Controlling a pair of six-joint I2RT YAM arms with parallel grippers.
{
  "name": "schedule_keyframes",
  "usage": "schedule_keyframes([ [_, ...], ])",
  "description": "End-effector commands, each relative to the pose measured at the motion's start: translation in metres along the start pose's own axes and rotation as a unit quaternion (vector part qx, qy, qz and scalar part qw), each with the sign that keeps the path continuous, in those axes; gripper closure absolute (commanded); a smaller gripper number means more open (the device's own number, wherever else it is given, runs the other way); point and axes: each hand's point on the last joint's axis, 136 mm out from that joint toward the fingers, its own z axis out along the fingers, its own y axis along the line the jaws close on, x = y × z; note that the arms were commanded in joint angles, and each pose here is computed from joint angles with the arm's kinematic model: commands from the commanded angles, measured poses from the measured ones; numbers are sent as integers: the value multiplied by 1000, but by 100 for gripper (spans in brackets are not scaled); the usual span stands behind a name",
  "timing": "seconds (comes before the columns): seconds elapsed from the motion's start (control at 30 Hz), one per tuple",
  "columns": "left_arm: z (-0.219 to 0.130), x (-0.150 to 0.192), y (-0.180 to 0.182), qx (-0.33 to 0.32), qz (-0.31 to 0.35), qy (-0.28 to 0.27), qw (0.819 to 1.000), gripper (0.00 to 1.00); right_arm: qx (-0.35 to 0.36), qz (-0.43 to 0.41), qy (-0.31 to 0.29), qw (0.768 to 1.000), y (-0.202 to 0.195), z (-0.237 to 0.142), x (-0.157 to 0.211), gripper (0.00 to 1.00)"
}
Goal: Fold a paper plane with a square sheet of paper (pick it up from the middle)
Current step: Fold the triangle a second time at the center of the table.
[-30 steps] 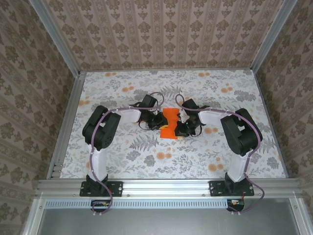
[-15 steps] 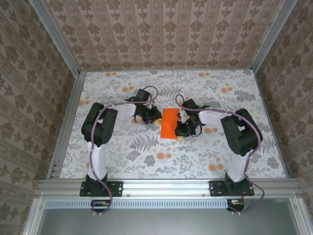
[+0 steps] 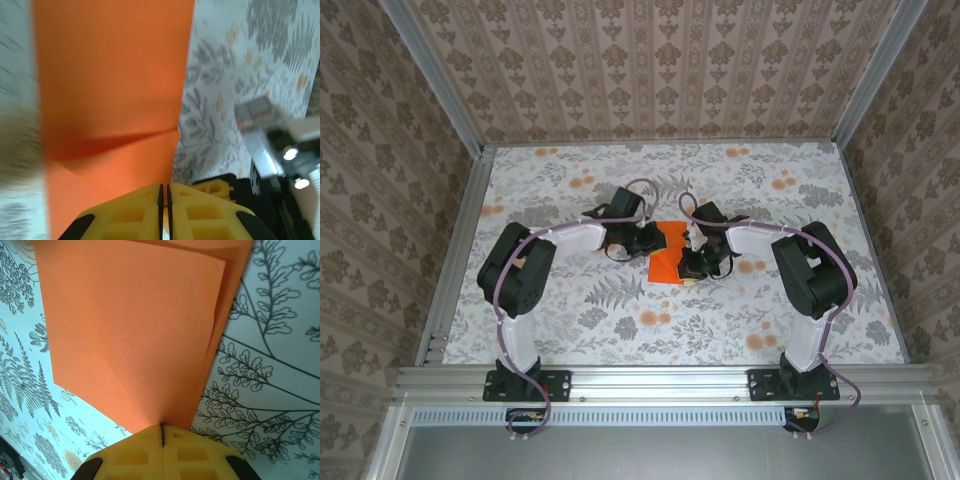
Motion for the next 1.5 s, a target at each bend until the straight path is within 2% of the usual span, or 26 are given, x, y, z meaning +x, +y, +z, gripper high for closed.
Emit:
schedule_keyframes([
  [0.0,18,16,1,5,-25,19,999,88,106,42,51,992,-51,9,35,96],
  [0.3,39,28,20,-32,-50,48,997,89,106,44,52,992,-52,10,37,96],
  [0.53,42,26,36,-56,-60,45,996,90,121,42,58,990,-58,10,39,96],
  [0.87,19,-7,57,-80,-65,15,995,90,169,39,70,982,-77,8,46,97],
  [1.23,5,-34,86,-112,-76,-3,991,90,174,38,67,982,-78,8,45,97],
  [1.47,-18,-59,69,-106,-49,-31,993,90,164,36,59,984,-72,6,40,97],
])
